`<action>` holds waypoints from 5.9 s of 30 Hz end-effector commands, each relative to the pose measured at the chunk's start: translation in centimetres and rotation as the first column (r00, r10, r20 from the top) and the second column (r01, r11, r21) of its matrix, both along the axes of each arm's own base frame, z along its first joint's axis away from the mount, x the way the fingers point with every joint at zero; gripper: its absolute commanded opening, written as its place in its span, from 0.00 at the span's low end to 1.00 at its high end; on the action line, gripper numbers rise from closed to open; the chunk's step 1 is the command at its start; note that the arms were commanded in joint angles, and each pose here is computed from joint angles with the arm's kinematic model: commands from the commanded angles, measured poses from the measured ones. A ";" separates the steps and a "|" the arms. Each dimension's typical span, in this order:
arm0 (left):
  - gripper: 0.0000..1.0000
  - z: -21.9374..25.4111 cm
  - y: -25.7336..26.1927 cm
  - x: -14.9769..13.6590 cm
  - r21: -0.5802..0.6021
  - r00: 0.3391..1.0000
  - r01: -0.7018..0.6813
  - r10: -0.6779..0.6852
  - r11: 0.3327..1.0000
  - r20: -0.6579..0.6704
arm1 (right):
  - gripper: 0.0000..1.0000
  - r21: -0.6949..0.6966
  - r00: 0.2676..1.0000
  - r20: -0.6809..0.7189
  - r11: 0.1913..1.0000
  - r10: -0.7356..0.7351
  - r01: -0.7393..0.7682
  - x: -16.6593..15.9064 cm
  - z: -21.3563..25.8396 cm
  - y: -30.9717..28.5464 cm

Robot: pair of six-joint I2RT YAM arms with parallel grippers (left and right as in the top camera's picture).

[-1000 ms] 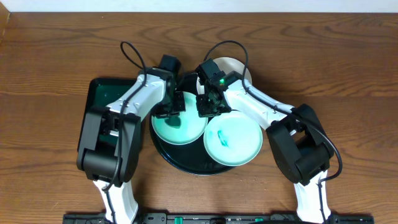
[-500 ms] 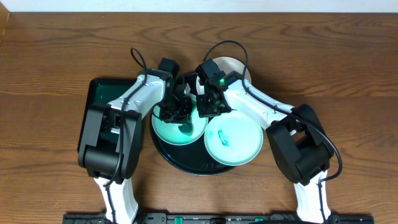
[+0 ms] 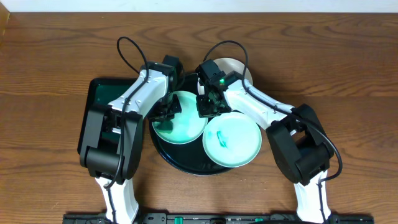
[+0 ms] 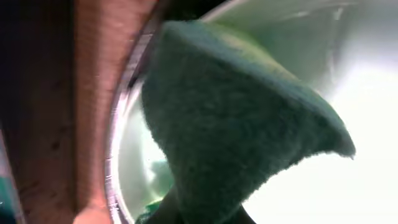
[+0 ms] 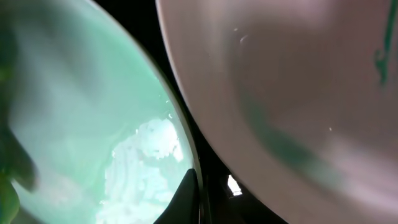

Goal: Clean dirty plates on tray and stack at the side
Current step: 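Scrub the left pale green plate with the sponge in the left gripper, then lift the left gripper with sponge back toward the dark green dish, then lift the scrubbed pale green plate with the right gripper to the right, then set the plate on the table right of the tray and release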

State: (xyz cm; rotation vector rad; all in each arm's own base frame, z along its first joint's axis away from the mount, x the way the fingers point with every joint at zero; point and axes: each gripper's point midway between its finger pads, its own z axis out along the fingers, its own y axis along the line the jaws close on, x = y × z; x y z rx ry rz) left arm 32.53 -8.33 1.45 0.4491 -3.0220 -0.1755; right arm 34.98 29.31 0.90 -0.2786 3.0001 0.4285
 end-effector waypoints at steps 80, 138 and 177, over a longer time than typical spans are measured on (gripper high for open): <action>0.07 9.0 -0.8 6.4 -0.268 0.941 0.126 -0.030 0.955 0.337 | 0.01 -0.009 0.998 -0.056 1.000 0.016 -0.017 -1.2 -1.3 -0.1; 0.07 21.1 14.2 4.6 -0.184 0.758 -0.206 0.276 0.961 0.591 | 0.01 -0.649 0.421 0.756 0.663 0.502 0.374 -3.3 25.0 -0.8; 0.07 17.8 10.8 6.8 -0.265 0.795 -0.197 0.312 0.944 0.520 | 0.01 -0.100 0.774 0.121 0.768 -0.621 0.632 0.7 2.8 -36.4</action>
